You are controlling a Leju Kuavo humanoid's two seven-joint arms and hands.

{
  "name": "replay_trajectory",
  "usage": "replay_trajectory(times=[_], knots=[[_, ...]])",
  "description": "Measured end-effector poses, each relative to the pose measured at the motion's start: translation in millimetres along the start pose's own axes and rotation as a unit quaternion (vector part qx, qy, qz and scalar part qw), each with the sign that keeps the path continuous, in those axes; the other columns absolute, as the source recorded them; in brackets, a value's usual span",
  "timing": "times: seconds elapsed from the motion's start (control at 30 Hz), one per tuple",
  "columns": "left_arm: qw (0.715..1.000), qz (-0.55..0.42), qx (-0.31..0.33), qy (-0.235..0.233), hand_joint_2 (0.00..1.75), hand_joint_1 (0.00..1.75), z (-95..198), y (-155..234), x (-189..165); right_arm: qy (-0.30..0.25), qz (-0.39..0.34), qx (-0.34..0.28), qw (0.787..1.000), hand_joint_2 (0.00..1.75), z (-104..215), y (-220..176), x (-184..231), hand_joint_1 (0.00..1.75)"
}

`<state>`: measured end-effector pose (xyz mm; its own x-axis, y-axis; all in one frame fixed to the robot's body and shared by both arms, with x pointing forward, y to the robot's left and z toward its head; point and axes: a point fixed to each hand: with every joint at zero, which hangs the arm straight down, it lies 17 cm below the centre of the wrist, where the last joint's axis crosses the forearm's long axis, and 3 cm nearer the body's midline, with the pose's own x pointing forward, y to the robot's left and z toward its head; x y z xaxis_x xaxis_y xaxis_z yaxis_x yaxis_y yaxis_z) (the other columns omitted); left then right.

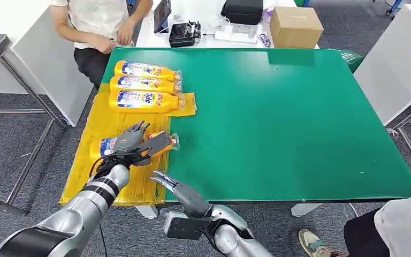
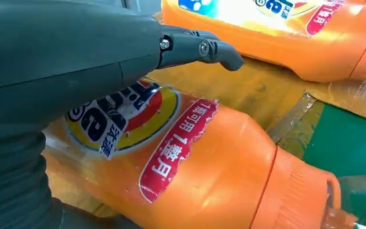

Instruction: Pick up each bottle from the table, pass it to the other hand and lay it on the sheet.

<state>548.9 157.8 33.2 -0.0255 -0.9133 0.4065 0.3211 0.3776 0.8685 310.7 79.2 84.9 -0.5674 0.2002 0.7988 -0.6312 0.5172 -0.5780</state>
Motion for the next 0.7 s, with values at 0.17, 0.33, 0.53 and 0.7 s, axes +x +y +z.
replay_trajectory(times=[0.17,0.33,0.53,0.7], knots=[[0.990,0.122,-0.031,-0.066,1.75,0.00,3.7,-3.3,27.2,0.000,0.005,-0.010,1.000,0.00,0.7,-3.2,-1.6,0.00],[0.922,0.348,-0.073,-0.154,1.75,0.00,28.6,-0.5,70.3,0.002,0.008,-0.022,1.000,0.00,6.1,-5.7,-6.4,0.00],[0.748,0.621,0.023,-0.232,1.75,0.00,79.1,76.4,79.2,-0.004,-0.016,-0.042,0.999,0.00,20.4,-3.4,-7.6,0.00],[0.659,0.699,0.060,-0.271,1.75,0.00,129.3,110.4,66.2,-0.057,-0.145,-0.105,0.982,0.00,32.1,-23.8,24.6,0.00]])
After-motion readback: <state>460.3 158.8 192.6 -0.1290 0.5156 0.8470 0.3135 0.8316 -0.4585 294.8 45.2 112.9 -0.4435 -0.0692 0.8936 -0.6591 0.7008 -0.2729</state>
